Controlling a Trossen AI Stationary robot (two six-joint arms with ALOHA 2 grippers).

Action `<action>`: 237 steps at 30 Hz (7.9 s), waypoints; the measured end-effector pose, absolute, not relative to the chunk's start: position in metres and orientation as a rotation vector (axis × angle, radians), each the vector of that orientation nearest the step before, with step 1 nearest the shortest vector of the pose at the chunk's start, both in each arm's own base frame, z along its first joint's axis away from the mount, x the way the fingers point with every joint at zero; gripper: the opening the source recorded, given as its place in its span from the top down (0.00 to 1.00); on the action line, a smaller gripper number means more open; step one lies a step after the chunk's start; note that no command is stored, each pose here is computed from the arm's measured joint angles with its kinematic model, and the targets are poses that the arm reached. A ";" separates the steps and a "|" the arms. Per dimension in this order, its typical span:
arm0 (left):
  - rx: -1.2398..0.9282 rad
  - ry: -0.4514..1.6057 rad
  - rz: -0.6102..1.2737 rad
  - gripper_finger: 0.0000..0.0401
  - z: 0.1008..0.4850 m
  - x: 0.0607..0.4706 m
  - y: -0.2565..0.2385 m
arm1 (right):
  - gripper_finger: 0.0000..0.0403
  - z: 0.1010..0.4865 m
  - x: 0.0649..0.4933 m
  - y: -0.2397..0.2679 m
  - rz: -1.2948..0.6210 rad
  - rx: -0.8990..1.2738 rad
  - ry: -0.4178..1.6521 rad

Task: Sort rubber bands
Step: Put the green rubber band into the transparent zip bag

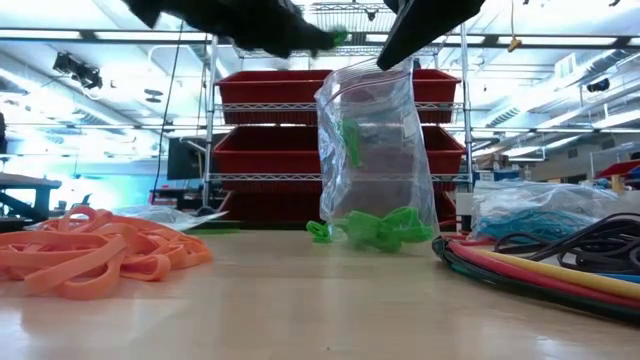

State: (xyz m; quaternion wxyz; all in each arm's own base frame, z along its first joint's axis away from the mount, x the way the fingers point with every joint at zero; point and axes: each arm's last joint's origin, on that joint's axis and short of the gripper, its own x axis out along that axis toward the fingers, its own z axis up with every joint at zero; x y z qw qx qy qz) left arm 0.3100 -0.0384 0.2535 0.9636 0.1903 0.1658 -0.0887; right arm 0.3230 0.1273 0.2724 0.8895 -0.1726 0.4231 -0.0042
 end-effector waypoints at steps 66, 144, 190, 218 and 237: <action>0.134 0.532 0.064 0.47 0.224 0.276 0.062 | 1.00 0.269 0.316 0.123 -0.105 -0.343 0.944; 0.363 0.746 -0.013 0.99 0.204 0.279 0.052 | 1.00 0.270 0.305 0.116 -0.064 -0.155 0.781; 0.348 0.592 -0.046 0.99 0.222 0.304 0.039 | 1.00 0.270 0.304 0.118 -0.059 -0.156 0.782; 0.401 0.431 -0.216 0.99 0.242 0.346 -0.022 | 1.00 0.270 0.304 0.118 -0.059 -0.157 0.782; 0.309 0.472 -0.152 0.40 0.247 0.340 -0.018 | 1.00 0.270 0.304 0.119 -0.059 -0.155 0.784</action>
